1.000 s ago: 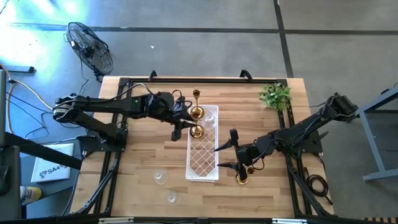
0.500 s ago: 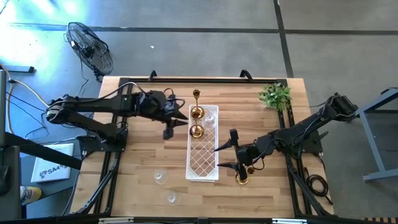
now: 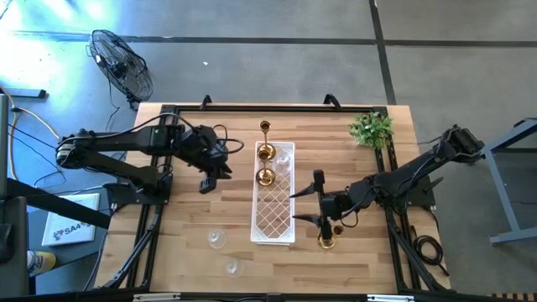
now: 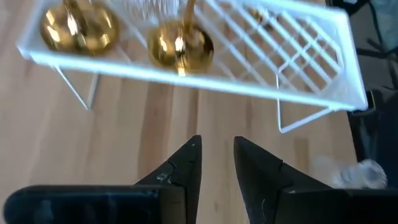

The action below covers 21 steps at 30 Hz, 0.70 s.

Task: Pick & Place candle stick holders
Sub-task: Put the top transparent candle holder on the shelf aligned with the other transparent candle holder

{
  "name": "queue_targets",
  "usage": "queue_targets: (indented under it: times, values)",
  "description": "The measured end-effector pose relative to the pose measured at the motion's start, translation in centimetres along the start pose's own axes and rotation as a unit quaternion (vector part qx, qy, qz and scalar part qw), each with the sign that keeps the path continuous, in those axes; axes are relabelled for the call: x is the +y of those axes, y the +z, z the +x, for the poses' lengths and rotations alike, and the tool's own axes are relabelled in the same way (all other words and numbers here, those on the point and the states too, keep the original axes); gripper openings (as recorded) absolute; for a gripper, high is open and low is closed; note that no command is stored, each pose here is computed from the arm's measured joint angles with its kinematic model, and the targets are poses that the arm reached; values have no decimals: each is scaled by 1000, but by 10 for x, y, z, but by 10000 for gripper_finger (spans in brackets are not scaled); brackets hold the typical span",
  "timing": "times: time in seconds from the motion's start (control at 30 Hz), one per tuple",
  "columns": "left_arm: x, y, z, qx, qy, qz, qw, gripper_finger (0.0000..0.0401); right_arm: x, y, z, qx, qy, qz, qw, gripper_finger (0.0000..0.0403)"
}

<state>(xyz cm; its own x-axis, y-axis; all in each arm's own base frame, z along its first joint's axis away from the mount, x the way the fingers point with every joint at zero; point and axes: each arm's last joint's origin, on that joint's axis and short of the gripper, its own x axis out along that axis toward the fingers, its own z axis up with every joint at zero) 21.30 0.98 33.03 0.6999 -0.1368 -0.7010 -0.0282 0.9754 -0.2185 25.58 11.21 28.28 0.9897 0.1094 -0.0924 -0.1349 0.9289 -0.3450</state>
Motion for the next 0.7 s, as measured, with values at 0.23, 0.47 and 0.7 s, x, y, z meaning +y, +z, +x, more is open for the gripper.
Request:
queue_targets:
  times: [0.23, 0.47, 0.7]
  values:
    - [-8, -15, 0, 79, -24, -53, 995, 93, 0, 0, 0, 1, -3, 3, 1000, 257]
    - [-26, -25, 1, 129, -49, -87, 987, 92, 0, 0, 0, 1, -3, 3, 1000, 257]
    - [-41, -28, 2, 124, -61, -32, 990, 92, 0, 0, 0, 1, -3, 3, 1000, 257]
